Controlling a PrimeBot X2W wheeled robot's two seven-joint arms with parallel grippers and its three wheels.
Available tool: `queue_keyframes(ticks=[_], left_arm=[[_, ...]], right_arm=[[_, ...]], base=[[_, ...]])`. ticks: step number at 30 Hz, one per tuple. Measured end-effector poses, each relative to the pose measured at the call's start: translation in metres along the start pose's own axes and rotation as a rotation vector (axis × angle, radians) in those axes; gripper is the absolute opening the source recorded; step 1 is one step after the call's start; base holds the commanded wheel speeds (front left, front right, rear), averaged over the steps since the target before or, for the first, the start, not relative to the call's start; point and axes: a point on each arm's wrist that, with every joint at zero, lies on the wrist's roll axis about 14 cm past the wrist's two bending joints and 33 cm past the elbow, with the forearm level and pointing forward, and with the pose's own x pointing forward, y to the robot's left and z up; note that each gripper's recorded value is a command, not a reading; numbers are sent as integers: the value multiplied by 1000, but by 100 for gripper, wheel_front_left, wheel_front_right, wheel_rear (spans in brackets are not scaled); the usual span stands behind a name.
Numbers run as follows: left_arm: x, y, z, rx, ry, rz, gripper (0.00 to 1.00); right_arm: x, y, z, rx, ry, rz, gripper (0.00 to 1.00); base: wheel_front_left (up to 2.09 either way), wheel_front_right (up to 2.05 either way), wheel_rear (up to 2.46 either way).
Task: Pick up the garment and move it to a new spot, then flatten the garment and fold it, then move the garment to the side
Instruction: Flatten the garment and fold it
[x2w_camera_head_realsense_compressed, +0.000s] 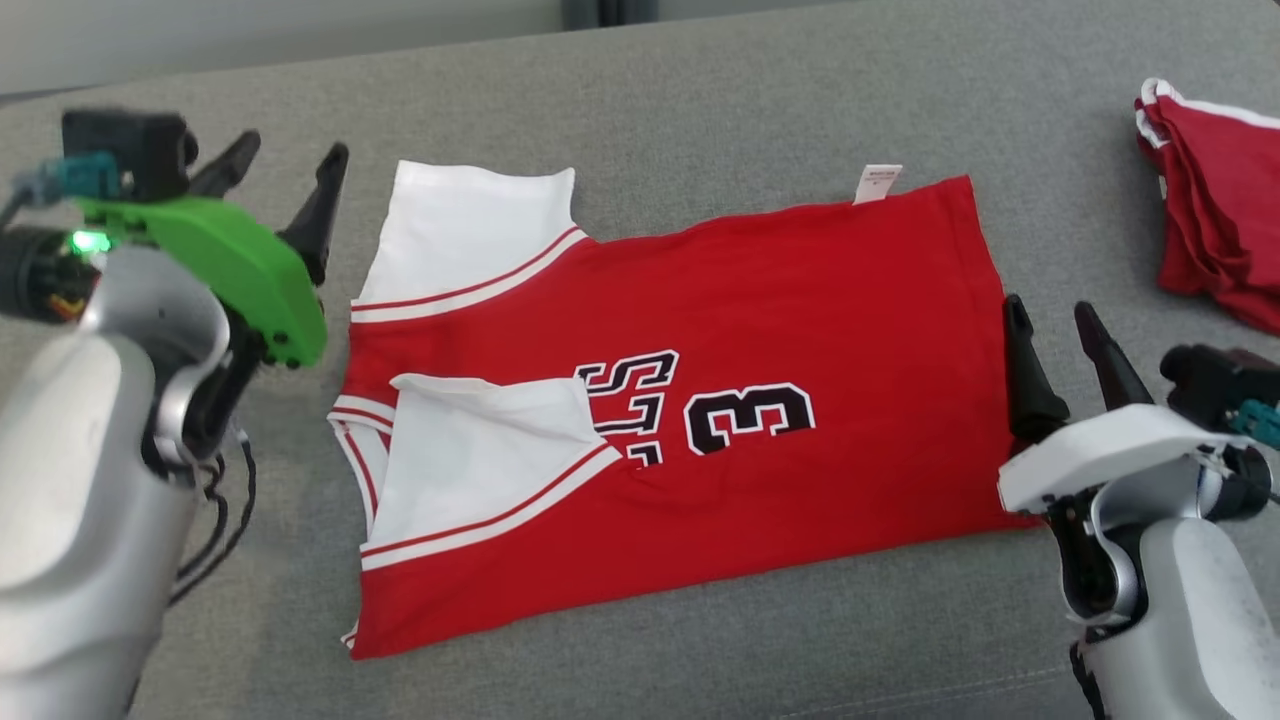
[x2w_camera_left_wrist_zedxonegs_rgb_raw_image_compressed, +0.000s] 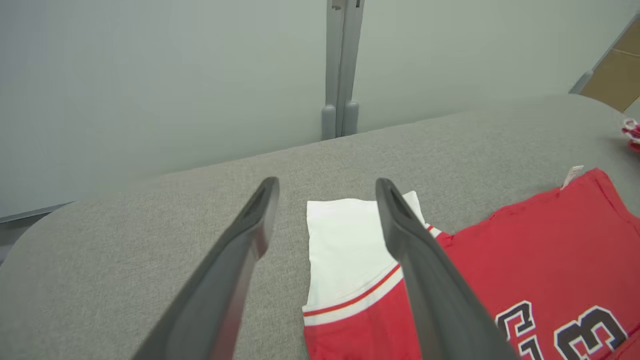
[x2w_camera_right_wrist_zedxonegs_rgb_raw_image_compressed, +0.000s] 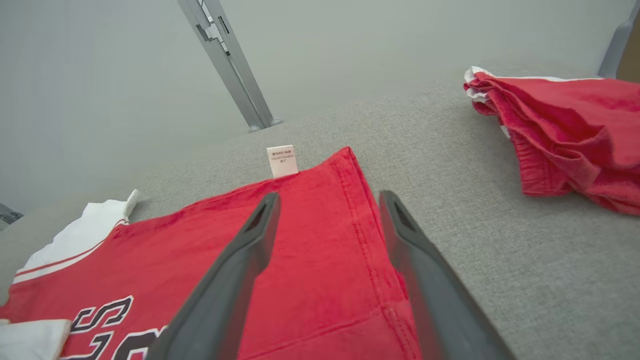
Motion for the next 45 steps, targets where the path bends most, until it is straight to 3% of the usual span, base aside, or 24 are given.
queue_keyframes(ticks=[5,18,29,30,32,34,35,36,45], left_arm=[[46,9,-8,62,167,-38,100],[105,20,-99,10,523,-81,100],[124,18,-136,-46,596,-115,100],[125,17,-136,-48,595,-118,94],[127,17,-135,-55,579,-121,53],[127,18,-135,-53,574,-118,30],[128,18,-135,-53,570,-116,9],[128,19,-135,-57,566,-113,0],[136,17,-118,-88,461,-106,0]], right_arm=[[21,13,4,-31,-9,43,100],[53,4,5,-113,-18,40,100],[61,-12,-9,-136,13,10,100],[63,-12,-9,-139,15,10,100],[66,-10,-10,-150,21,18,100],[70,-7,-10,-159,28,30,100],[73,-4,-11,-169,38,40,100],[75,-3,-12,-175,45,48,100],[109,-5,-14,-326,163,105,100]], base=[[0,0,0],[0,0,0],[0,0,0],[0,0,0],[0,0,0],[0,0,0],[0,0,0],[0,0,0],[0,0,0]])
